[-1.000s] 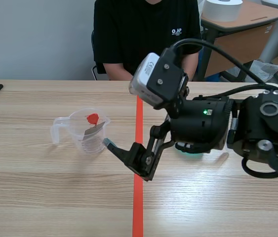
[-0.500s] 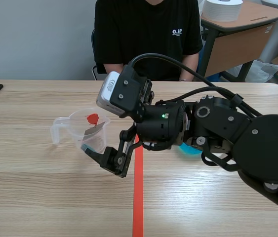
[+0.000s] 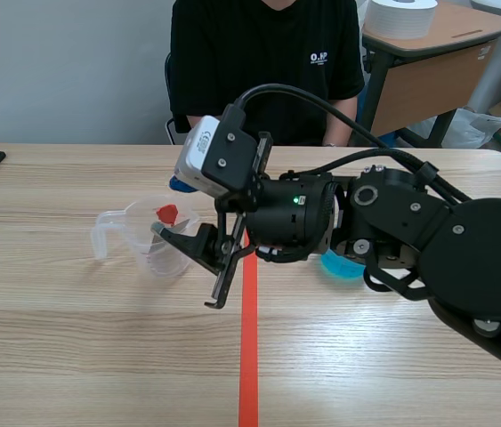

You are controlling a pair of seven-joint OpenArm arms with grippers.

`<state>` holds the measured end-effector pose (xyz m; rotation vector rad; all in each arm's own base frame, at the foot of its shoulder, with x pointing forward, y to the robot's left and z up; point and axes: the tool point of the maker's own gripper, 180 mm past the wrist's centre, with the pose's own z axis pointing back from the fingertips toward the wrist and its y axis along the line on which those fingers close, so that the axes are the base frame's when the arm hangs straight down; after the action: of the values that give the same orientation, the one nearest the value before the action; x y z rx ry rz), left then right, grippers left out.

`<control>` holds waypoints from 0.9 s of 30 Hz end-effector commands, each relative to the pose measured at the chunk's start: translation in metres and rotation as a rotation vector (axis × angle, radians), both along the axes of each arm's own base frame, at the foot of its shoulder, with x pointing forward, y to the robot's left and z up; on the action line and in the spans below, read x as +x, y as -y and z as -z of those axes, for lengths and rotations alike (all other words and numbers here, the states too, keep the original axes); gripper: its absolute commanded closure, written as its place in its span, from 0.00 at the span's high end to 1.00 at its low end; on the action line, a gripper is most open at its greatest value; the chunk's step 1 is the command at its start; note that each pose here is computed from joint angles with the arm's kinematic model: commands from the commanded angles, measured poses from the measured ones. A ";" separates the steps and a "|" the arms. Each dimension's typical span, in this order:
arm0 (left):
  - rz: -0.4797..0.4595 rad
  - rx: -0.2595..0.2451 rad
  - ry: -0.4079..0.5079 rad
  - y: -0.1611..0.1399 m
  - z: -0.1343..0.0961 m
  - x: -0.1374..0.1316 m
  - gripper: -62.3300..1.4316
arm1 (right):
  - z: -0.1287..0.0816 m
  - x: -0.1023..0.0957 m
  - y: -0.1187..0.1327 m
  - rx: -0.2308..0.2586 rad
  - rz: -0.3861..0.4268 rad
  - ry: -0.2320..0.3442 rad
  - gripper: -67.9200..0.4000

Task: Do the redox reaction experiment.
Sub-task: 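Lift the metal plate out of the left beaker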

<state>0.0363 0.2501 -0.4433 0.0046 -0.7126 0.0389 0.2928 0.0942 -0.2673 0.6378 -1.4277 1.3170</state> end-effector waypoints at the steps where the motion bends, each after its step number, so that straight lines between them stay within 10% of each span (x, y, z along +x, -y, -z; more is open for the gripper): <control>1: -0.004 -0.005 0.012 0.001 -0.003 -0.001 1.00 | -0.021 0.009 0.000 0.044 0.012 0.052 0.39; 16: 0.010 -0.035 0.013 0.006 -0.003 -0.001 1.00 | -0.028 0.015 0.002 0.064 0.042 0.083 0.03; 27: 0.010 -0.035 0.012 0.007 -0.003 -0.001 0.37 | -0.057 0.023 -0.001 0.115 0.037 0.129 0.03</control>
<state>0.0364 0.2440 -0.4431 -0.0306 -0.7132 0.0349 0.3079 0.0941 -0.2394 0.6099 -1.5381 1.2801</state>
